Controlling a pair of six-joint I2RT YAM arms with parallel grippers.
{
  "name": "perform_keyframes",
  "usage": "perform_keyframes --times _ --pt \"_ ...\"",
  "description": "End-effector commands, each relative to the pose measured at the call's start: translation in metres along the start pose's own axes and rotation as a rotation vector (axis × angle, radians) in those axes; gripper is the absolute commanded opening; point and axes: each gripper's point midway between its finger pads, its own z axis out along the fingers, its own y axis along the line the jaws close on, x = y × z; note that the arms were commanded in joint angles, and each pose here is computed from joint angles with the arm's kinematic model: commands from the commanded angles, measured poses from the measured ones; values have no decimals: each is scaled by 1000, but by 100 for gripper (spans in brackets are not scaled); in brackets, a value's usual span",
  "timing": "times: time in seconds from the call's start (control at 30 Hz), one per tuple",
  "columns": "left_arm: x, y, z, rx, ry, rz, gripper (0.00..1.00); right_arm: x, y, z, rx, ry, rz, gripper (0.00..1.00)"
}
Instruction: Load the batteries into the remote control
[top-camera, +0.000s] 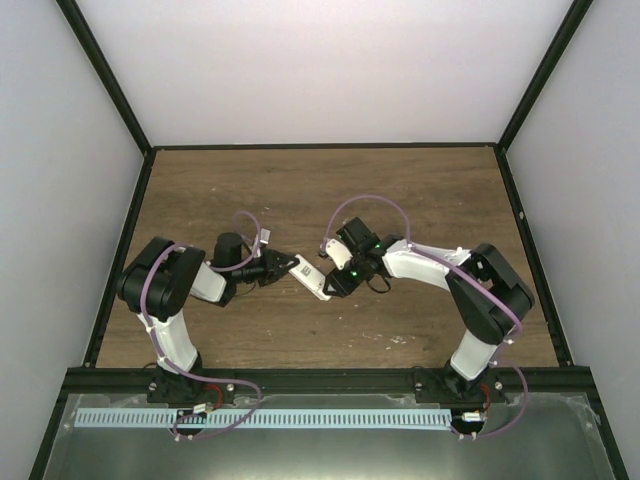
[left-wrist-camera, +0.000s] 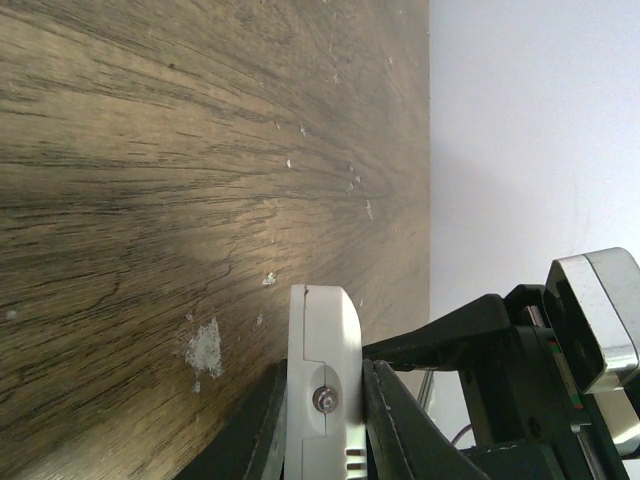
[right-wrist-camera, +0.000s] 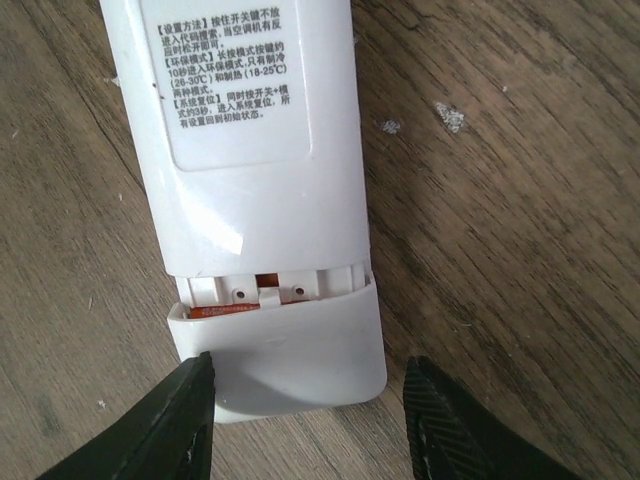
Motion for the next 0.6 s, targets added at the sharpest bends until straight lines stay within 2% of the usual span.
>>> perform_keyframes --times 0.0,0.57 --pt "-7 7 -1 -39 -40 21 0 -3 3 8 -19 3 18 44" --pt "-9 7 -2 -39 -51 14 0 -10 8 12 -33 -9 97 43"
